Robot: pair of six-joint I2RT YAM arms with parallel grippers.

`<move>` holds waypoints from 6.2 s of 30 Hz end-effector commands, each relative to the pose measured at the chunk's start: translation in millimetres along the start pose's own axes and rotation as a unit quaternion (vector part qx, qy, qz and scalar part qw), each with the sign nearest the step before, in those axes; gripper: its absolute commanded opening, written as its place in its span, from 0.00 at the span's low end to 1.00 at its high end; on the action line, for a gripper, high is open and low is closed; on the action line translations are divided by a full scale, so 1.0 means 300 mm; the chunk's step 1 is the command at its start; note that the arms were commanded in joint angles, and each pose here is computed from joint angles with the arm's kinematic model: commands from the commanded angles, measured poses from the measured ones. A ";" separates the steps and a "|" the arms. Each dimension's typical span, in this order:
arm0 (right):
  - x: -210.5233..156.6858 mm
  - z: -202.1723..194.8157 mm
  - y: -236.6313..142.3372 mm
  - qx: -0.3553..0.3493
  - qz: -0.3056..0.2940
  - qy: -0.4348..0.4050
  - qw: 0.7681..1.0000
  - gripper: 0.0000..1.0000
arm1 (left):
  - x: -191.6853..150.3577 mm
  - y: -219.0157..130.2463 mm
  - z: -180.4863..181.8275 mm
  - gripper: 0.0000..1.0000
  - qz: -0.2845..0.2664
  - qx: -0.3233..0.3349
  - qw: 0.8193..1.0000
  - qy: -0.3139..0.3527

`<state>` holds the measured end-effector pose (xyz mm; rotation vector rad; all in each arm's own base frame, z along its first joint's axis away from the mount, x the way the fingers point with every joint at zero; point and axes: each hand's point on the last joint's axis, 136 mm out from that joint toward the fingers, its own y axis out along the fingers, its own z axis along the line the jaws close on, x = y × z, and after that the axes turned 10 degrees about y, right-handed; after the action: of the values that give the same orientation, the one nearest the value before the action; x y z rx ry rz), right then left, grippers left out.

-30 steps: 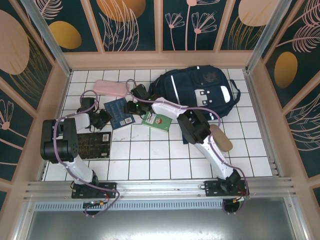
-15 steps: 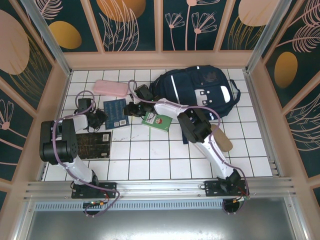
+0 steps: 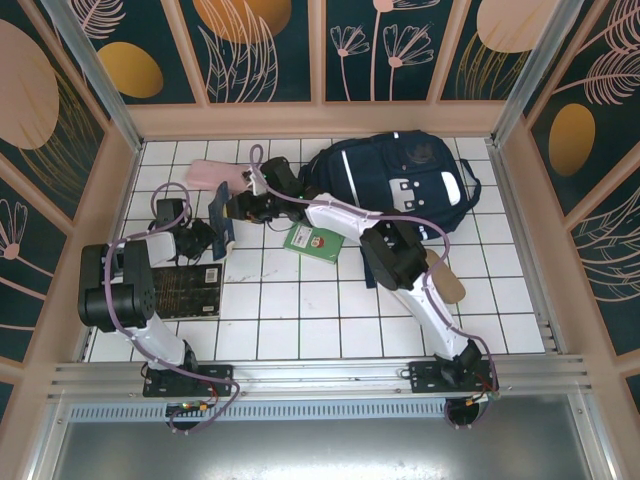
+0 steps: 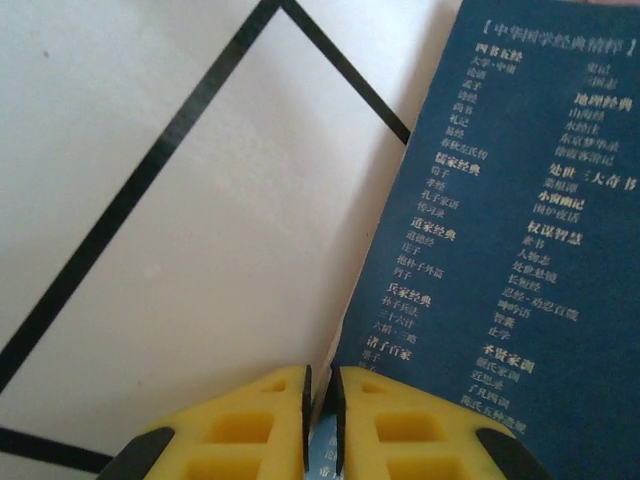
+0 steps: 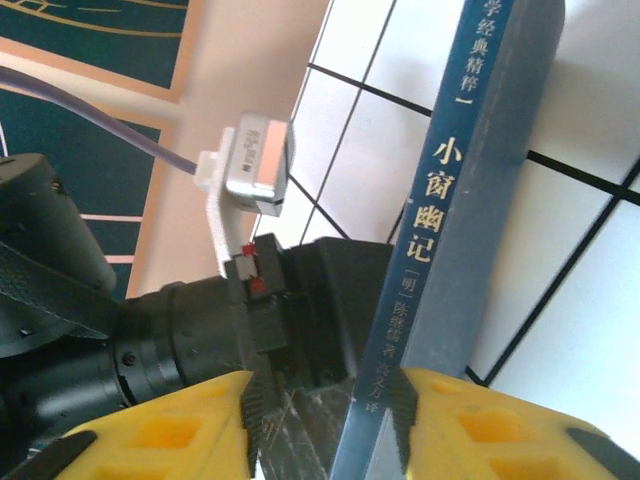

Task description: Pack the student bag

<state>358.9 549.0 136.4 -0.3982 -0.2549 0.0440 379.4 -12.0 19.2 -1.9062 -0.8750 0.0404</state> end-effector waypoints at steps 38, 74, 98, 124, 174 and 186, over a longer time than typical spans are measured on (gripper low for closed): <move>0.125 0.274 -0.509 0.174 -0.073 0.005 0.982 0.00 | 0.122 -0.330 -0.569 0.77 -0.018 -0.359 0.933 0.015; 0.210 -0.090 -0.593 -0.109 -0.154 0.030 0.982 0.51 | 0.155 -0.500 -0.733 0.00 -0.047 -0.440 0.895 0.051; 0.295 -0.668 -0.791 -0.565 -0.162 -0.052 0.807 0.52 | 0.114 -0.443 -0.677 0.00 -0.029 -0.397 0.915 0.066; 0.432 -0.115 -1.014 -0.385 -0.264 -0.101 0.879 0.00 | 0.068 -0.285 -0.830 0.00 -0.008 -0.395 0.916 0.065; 0.429 0.108 -1.326 -0.114 -0.293 -0.043 0.948 0.00 | -0.357 0.227 -1.547 0.70 0.017 -0.293 0.927 0.234; 0.421 -0.056 -1.285 -0.163 -0.286 -0.030 0.944 0.00 | -0.255 0.117 -1.311 0.77 -0.004 -0.197 0.953 0.230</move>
<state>476.0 201.7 269.0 -0.6781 -0.2891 -0.5153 496.6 -400.5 138.7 -2.2037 -0.5359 -0.5847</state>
